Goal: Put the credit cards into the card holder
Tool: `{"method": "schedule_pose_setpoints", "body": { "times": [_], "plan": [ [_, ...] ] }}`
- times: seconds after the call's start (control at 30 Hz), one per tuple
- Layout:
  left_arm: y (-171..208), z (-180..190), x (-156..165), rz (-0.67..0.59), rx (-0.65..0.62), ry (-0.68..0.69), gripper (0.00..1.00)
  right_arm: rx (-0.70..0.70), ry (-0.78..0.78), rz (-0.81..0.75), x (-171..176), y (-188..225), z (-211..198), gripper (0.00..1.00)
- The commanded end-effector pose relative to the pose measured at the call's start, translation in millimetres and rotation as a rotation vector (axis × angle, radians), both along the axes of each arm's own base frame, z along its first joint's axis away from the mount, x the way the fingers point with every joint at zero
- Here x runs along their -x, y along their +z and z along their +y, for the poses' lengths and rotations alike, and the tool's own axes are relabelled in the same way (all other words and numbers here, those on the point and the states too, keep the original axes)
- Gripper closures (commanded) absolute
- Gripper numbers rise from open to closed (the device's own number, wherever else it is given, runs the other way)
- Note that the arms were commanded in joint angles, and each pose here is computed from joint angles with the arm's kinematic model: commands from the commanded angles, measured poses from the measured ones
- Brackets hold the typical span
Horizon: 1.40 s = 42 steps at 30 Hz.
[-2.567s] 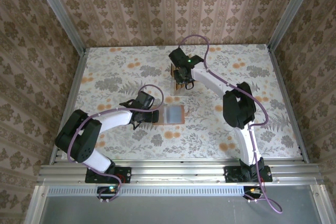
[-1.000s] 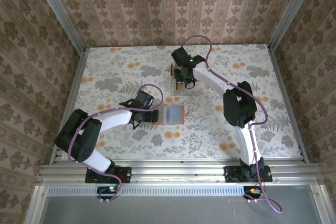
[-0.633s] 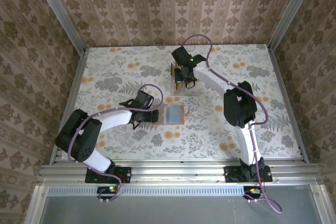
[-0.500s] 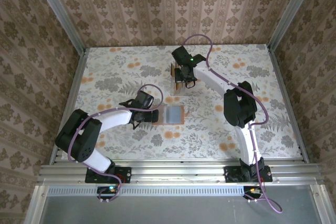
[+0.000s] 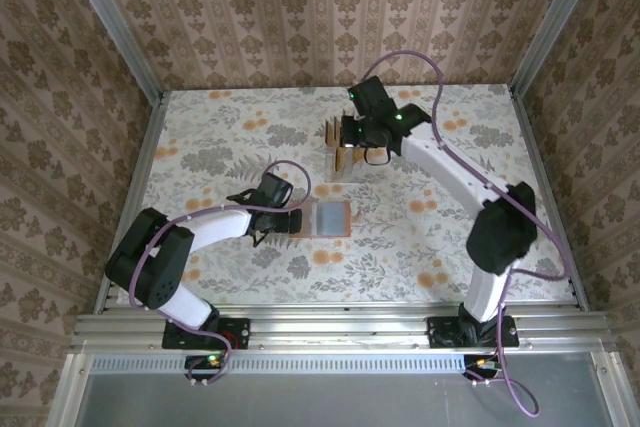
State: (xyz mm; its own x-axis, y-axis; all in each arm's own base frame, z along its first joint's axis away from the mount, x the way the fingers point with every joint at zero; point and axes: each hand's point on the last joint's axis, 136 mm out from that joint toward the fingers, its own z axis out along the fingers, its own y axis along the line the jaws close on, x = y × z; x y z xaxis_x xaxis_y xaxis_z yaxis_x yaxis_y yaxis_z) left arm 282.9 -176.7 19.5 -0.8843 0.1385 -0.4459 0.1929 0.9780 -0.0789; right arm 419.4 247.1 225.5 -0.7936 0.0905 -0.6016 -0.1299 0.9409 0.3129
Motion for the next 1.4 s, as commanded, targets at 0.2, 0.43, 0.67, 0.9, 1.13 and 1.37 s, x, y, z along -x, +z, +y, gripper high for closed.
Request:
{"method": "schedule_pose_setpoints", "body": {
  "times": [0.2,0.43,0.67,0.9,1.13,1.37],
  "plan": [
    [-5.2,7.5,2.9,0.025,-0.034,-0.004,0.11,-0.266,0.093,0.063,79.3,-53.7,42.1,1.0],
    [-7.8,9.6,7.3,0.035,-0.046,-0.001,0.11,-0.327,0.078,0.114,112.2,-100.1,57.9,1.0],
    [-7.9,9.1,8.4,0.035,-0.052,0.001,0.11,-0.325,0.064,0.137,118.2,-122.7,71.6,1.0],
    [-7.0,8.4,8.2,0.038,-0.06,-0.004,0.11,-0.303,0.024,0.152,116.8,-145.7,68.8,1.0],
    [-7.4,8.9,8.5,0.041,-0.066,-0.007,0.11,-0.249,-0.03,0.153,117.5,-168.9,48.3,1.0],
    [-9.7,9.5,10.2,0.049,-0.068,-0.009,0.12,-0.241,-0.075,0.176,121.8,-186.5,27.7,1.0]
  ]
}}
